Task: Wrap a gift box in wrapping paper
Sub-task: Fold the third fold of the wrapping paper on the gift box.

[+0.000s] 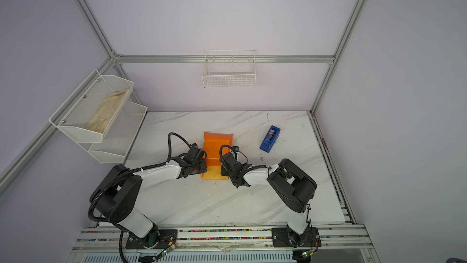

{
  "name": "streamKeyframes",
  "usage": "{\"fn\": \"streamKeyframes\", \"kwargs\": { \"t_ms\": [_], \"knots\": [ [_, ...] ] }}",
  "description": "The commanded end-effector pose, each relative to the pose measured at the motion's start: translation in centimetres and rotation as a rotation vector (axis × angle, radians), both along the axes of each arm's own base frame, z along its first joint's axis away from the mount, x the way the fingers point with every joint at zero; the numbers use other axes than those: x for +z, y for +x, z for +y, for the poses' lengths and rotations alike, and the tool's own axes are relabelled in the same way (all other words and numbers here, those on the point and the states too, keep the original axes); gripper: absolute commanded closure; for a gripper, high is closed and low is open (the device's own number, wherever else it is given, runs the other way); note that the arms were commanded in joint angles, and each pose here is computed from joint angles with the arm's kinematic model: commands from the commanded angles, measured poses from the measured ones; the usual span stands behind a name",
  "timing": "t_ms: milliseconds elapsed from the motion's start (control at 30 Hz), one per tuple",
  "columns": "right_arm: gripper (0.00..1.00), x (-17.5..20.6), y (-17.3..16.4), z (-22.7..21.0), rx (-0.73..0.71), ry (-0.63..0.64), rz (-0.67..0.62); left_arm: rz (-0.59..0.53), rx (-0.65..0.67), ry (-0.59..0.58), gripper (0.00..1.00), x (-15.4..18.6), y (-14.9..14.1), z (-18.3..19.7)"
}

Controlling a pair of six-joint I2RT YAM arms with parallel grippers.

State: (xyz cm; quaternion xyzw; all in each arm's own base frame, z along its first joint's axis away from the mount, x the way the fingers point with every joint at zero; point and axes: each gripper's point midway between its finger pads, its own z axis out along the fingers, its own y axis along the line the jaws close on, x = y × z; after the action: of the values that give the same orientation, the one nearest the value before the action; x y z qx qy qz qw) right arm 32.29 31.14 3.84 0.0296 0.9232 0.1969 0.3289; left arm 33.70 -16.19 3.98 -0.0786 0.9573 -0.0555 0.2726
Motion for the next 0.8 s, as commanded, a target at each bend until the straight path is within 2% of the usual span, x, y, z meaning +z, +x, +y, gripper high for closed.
{"fn": "streamKeyframes", "kwargs": {
  "t_ms": [0,267,600,700,767],
  "knots": [
    [0.86,0.3,0.9,0.1,-0.028,0.006,-0.019,-0.039,0.009,-0.022,0.71,0.9,1.0,-0.3],
    [0.98,0.6,0.7,-0.2,-0.029,0.004,-0.012,-0.038,0.021,-0.047,0.82,1.1,0.4,-0.3],
    [1.0,1.2,-0.2,-1.0,-0.026,0.004,-0.007,-0.026,0.04,-0.098,0.87,1.6,-1.4,-0.9],
    [1.0,1.6,-0.5,-1.5,-0.027,0.008,-0.008,-0.016,0.04,-0.12,0.84,1.6,-2.2,-1.2],
    [1.0,1.5,-0.9,-1.6,-0.019,0.009,-0.002,-0.01,0.034,-0.13,0.7,1.6,-2.6,-1.3]
  ]
}}
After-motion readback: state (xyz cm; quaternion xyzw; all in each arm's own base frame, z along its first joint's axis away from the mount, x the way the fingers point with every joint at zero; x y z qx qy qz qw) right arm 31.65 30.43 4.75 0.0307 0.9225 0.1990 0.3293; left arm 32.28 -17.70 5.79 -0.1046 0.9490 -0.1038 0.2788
